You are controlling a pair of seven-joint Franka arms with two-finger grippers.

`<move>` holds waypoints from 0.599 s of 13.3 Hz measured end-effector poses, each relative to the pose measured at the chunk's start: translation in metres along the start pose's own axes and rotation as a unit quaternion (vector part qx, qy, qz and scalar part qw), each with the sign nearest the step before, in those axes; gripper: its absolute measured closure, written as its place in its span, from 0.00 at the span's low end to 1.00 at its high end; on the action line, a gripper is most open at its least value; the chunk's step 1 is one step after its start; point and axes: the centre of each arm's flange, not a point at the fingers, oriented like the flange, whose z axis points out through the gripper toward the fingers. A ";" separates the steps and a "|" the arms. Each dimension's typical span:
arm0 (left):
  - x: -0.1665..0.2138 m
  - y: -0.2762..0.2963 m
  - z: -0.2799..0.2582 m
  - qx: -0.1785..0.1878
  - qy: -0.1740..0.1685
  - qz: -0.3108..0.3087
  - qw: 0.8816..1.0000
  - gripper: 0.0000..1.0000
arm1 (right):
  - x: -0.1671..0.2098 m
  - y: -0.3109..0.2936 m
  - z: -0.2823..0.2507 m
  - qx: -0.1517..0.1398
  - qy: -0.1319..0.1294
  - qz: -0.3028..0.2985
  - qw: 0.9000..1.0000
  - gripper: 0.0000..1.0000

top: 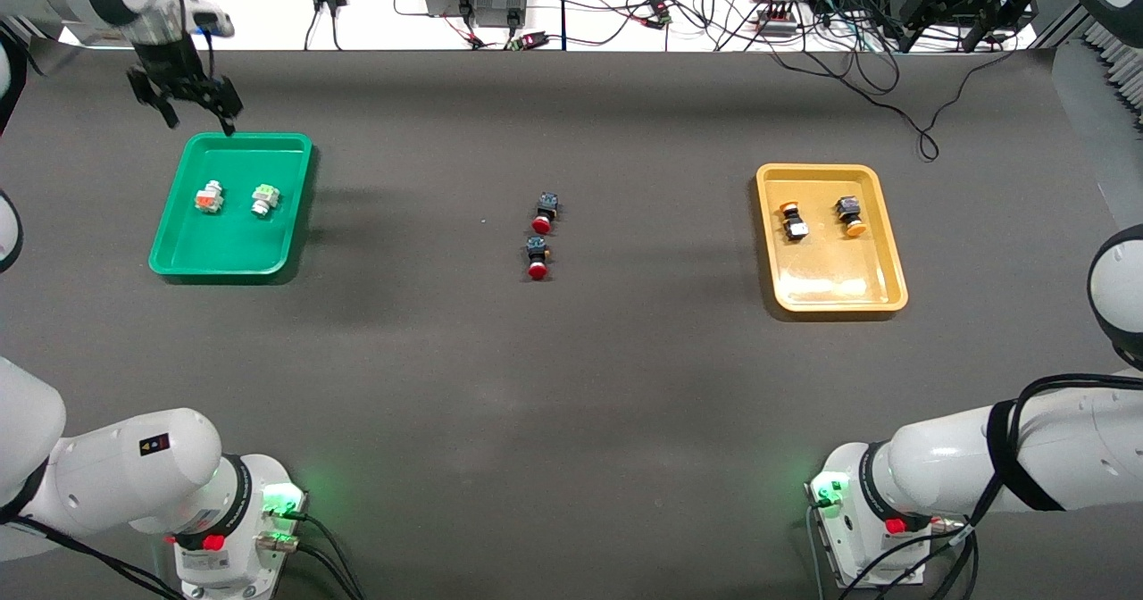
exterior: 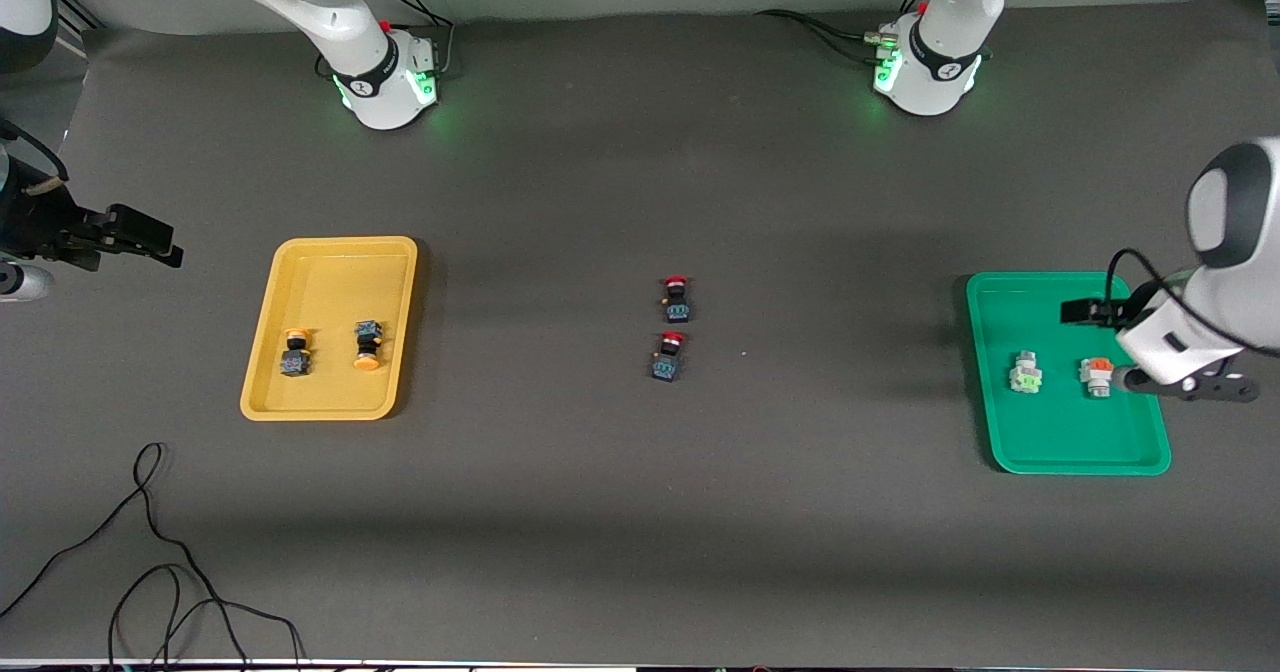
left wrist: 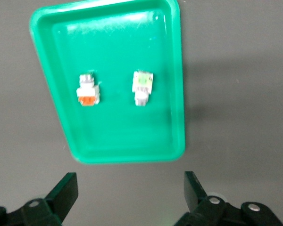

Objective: Place green and yellow buttons in trays

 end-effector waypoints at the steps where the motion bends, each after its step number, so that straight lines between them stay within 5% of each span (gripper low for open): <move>1: -0.007 0.003 -0.026 0.000 -0.005 0.001 1.000 0.00 | 0.000 0.000 0.000 0.000 0.000 0.000 1.000 0.00; 4: -0.029 0.007 -0.092 -0.019 -0.006 -0.001 1.000 0.00 | 0.000 0.000 0.000 0.000 0.000 0.000 1.000 0.00; 8: -0.036 0.018 -0.116 -0.042 0.004 0.009 0.999 0.00 | 0.000 0.000 0.000 0.000 0.000 0.000 1.000 0.00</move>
